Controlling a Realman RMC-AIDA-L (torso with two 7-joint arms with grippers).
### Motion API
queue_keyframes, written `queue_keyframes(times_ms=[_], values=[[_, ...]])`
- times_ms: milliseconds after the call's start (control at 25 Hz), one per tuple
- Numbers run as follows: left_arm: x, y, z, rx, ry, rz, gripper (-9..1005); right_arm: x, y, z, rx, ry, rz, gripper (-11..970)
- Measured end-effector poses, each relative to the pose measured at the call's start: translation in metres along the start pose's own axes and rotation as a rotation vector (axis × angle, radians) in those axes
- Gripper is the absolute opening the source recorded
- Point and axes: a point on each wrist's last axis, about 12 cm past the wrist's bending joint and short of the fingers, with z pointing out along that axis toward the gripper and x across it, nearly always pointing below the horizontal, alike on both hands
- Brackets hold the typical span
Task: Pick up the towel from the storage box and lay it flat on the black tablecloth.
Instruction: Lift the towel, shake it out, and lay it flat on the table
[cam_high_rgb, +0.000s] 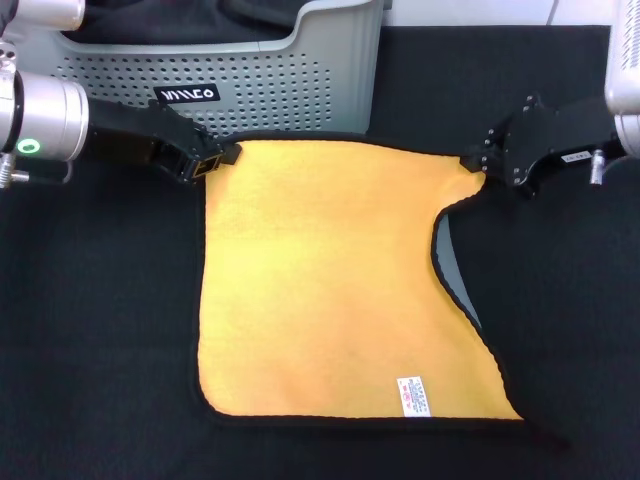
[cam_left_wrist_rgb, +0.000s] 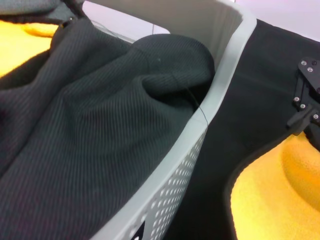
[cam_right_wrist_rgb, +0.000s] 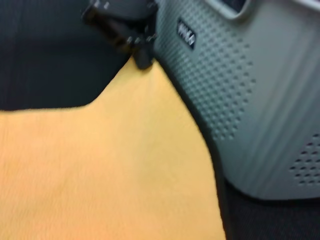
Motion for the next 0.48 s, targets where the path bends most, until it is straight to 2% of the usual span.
queue_keyframes(times_ms=[280, 480], values=[[0.005, -0.001, 0.0, 0.0, 0.002, -0.007, 14, -0.014, 0.003, 0.004, 0.03, 0.094, -0.215, 13], [0.009, -0.005, 0.004, 0.01, 0.0, -0.013, 15, -0.019, 0.005, 0.002, 0.075, 0.078, -0.297, 13]])
